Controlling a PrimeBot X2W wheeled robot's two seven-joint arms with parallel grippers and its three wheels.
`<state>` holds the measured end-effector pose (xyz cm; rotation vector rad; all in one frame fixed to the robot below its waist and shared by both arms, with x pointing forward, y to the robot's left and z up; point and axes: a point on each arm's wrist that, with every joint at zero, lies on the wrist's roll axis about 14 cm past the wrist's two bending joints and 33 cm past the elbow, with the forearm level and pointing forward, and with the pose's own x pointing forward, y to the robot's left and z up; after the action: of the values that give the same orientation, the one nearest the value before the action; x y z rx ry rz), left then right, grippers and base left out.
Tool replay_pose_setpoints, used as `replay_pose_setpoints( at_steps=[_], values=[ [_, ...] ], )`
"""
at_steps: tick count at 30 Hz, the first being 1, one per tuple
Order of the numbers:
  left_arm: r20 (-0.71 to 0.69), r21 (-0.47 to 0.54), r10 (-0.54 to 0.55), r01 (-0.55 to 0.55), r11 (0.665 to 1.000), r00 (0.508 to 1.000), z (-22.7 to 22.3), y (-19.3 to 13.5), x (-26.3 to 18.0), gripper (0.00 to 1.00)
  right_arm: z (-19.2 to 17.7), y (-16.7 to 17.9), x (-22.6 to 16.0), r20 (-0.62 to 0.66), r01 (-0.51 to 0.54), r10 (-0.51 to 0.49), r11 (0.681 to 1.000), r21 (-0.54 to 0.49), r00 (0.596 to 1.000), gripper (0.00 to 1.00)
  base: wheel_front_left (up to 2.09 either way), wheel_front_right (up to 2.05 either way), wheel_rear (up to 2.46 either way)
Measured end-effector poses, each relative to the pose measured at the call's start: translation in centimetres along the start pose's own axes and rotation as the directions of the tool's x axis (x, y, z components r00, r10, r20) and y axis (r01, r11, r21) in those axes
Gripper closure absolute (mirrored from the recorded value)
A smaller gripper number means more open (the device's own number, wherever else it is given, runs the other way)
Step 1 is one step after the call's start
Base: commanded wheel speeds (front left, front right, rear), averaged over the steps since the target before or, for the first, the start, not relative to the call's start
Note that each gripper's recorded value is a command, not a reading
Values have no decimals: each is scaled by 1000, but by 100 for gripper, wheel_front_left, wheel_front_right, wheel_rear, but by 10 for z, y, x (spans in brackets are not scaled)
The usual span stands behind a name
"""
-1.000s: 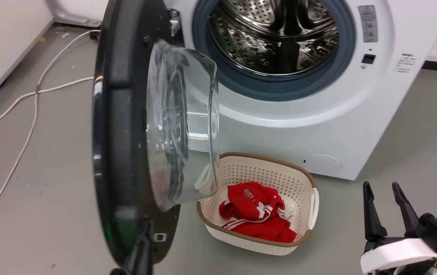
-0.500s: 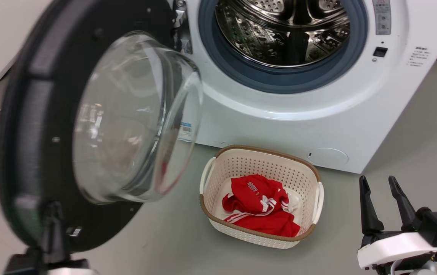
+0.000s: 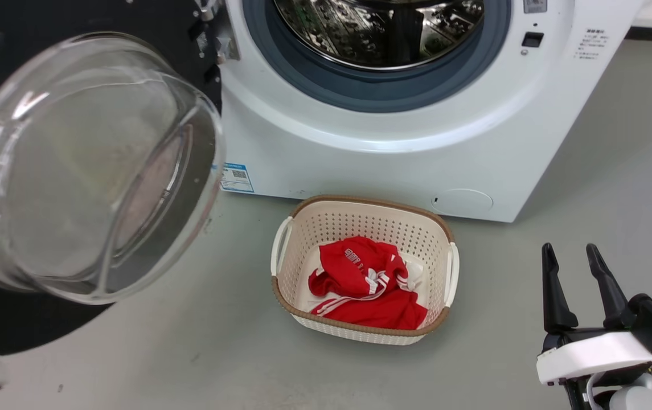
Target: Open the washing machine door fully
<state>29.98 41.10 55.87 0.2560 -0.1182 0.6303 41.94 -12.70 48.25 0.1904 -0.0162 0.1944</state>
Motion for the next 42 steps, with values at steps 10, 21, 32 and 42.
replay_pose_setpoints(
  at_steps=[10, 21, 32, 42],
  values=[
    [-43, 70, 84, -81, 994, 996, -16, 48, 34, 100, -3, -13, 3, -1, 32, -32, 999, -11, 999, 0, 0, 0, 0],
    [-61, 96, 67, -61, 993, 996, -20, 62, 55, 100, -3, -16, 2, -5, 40, -40, 999, -21, 999, 0, 0, 0, 0],
    [-30, 45, 35, -34, 998, 999, -13, 62, 36, 100, 7, -9, -7, 18, 28, -28, 1000, -7, 999, 0, 0, 0, 0],
    [-76, -110, -77, 69, 992, 994, -33, -15, -43, 100, 19, -2, -20, 45, 13, -13, 1000, -14, 999, 0, 0, 0, 0]
  ],
)
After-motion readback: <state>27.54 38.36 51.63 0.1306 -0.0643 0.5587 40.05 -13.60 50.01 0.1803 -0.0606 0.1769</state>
